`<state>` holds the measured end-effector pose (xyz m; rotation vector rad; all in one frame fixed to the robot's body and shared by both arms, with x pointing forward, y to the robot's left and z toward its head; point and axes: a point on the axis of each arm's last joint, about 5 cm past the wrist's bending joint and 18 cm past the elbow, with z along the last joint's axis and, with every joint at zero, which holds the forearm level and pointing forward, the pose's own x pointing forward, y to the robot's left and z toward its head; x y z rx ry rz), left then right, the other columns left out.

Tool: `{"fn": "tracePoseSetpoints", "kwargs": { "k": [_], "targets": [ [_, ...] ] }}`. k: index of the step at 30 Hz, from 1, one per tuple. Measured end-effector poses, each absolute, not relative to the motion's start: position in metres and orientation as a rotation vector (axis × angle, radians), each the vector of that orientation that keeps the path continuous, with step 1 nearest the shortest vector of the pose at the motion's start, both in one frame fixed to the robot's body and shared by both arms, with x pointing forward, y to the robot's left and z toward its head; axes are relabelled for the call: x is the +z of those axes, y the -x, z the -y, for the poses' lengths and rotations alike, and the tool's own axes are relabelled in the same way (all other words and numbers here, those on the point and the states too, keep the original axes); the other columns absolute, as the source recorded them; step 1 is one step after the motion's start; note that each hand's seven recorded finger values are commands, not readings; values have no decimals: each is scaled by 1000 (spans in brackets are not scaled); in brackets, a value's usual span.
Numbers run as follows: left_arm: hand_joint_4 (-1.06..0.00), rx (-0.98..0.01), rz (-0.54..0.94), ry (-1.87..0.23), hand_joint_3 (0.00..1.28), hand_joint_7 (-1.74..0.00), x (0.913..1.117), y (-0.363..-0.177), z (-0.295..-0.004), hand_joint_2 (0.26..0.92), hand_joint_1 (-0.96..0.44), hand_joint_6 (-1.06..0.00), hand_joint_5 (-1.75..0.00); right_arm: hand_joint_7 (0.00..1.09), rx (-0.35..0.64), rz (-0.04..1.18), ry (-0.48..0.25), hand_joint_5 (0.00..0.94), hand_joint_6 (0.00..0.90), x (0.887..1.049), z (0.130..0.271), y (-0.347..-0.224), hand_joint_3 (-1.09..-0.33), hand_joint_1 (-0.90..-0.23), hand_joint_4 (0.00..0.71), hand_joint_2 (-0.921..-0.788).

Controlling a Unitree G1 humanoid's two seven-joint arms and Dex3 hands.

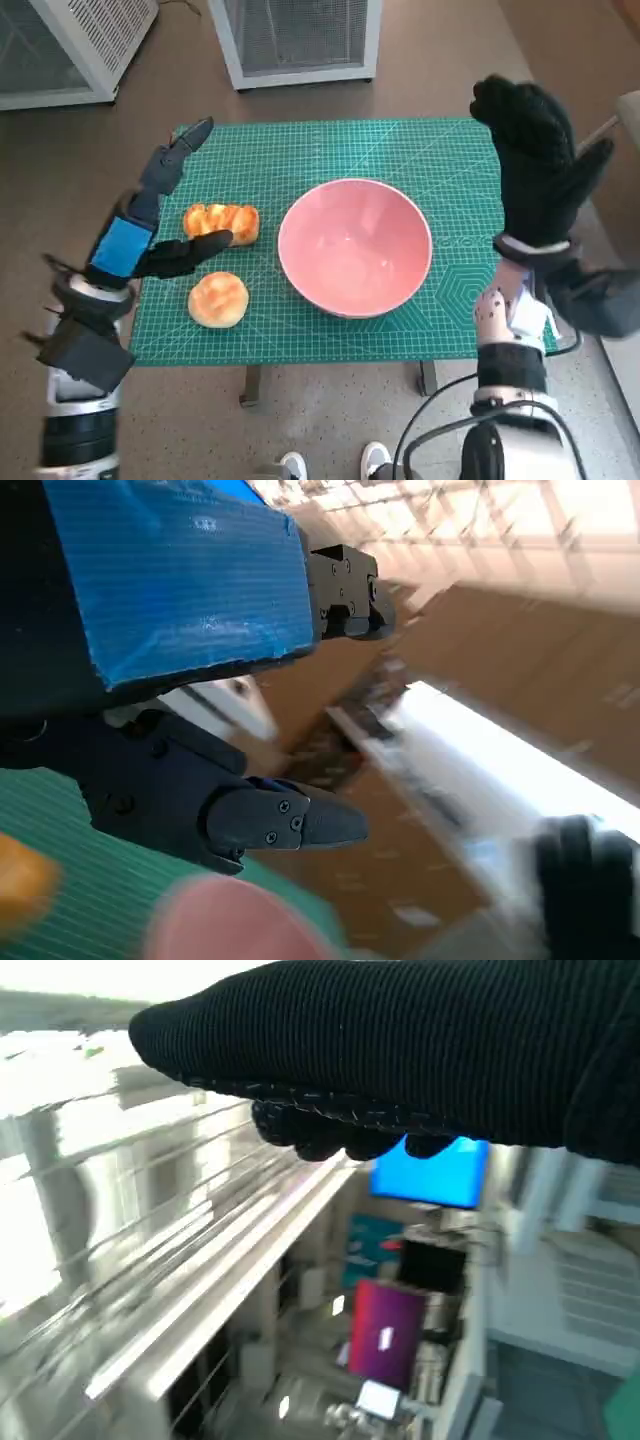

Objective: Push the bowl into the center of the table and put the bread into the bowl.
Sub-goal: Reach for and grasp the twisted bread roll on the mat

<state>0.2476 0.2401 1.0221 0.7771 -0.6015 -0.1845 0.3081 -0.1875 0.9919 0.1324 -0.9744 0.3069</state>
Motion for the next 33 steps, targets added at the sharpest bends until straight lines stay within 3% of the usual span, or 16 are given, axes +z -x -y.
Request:
{"fn": "tracePoseSetpoints", "kwargs": {
  "k": [5,10,19,25,33],
  "targets": [
    [-41,-196,460,-879,14,-262,1032,-248,-242,825,-521,-39,0,583,327,985,-147,9,179,992,189,-301,-445,-416,448,-921],
    [-46,-208,323,-961,4,-184,1038,-253,-237,745,-301,-112,-1,578,354,994,-145,8,186,994,188,-296,-421,-435,450,-921],
    [-85,-241,137,-1099,7,-94,1043,-272,-220,729,76,-196,-10,565,380,1018,-117,3,169,998,187,-290,-438,-427,445,-921],
    [-107,-257,15,-1170,11,-68,1040,-288,-212,735,114,-211,-11,562,381,1024,-91,0,157,997,189,-288,-459,-417,439,-921],
    [-120,-286,-126,-1239,10,-44,1031,-307,-204,734,42,-218,-7,564,377,1027,-62,0,151,997,190,-288,-476,-406,428,-921]
  ]
}}
